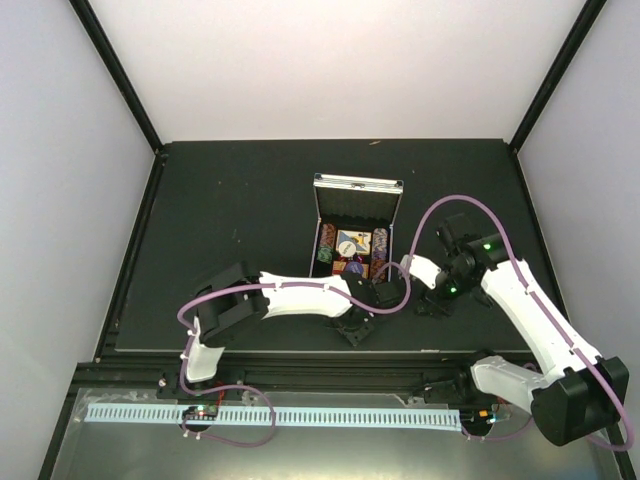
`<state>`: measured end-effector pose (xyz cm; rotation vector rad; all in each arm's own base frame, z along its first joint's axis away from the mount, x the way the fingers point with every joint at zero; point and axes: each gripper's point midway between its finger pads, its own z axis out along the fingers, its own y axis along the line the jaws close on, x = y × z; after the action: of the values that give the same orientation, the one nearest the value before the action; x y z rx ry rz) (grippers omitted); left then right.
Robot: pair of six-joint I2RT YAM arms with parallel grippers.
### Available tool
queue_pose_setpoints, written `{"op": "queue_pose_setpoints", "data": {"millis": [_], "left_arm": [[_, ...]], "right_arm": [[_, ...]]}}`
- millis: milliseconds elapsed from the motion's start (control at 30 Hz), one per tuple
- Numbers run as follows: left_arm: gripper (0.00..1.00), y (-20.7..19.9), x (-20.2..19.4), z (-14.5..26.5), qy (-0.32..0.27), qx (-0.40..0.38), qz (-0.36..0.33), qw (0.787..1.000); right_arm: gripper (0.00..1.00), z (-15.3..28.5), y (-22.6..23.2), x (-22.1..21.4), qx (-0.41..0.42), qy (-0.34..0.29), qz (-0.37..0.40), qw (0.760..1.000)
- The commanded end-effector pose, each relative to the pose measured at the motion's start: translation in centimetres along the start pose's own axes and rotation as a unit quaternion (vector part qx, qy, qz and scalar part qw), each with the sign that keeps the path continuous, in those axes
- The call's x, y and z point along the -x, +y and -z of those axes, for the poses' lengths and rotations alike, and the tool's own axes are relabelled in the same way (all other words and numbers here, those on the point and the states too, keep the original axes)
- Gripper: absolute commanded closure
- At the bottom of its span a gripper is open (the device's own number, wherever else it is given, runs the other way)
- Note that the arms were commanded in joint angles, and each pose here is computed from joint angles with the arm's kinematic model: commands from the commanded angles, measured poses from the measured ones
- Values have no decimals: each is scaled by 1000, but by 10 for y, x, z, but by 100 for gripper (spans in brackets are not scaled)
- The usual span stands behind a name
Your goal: Pack up texas hold em set
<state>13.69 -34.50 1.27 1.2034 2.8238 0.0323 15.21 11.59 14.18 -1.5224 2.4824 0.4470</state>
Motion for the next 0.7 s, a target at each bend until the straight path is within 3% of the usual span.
{"op": "queue_pose_setpoints", "data": {"millis": [0, 167, 333, 667], "left_arm": [[65, 9, -5, -9, 18, 15, -15, 1000], [66, 19, 12, 46, -89, 7, 1, 996], [66, 61, 20, 79, -164, 46, 65, 983], [66, 133, 48, 67, -190, 63, 161, 967]], "right_arm": [[45, 13, 2, 19, 2, -35, 25, 999], [46, 17, 1, 21, -1, -38, 22, 999], [46, 17, 0, 23, -1, -38, 19, 999], [46, 19, -1, 28, 12, -34, 13, 999]]}}
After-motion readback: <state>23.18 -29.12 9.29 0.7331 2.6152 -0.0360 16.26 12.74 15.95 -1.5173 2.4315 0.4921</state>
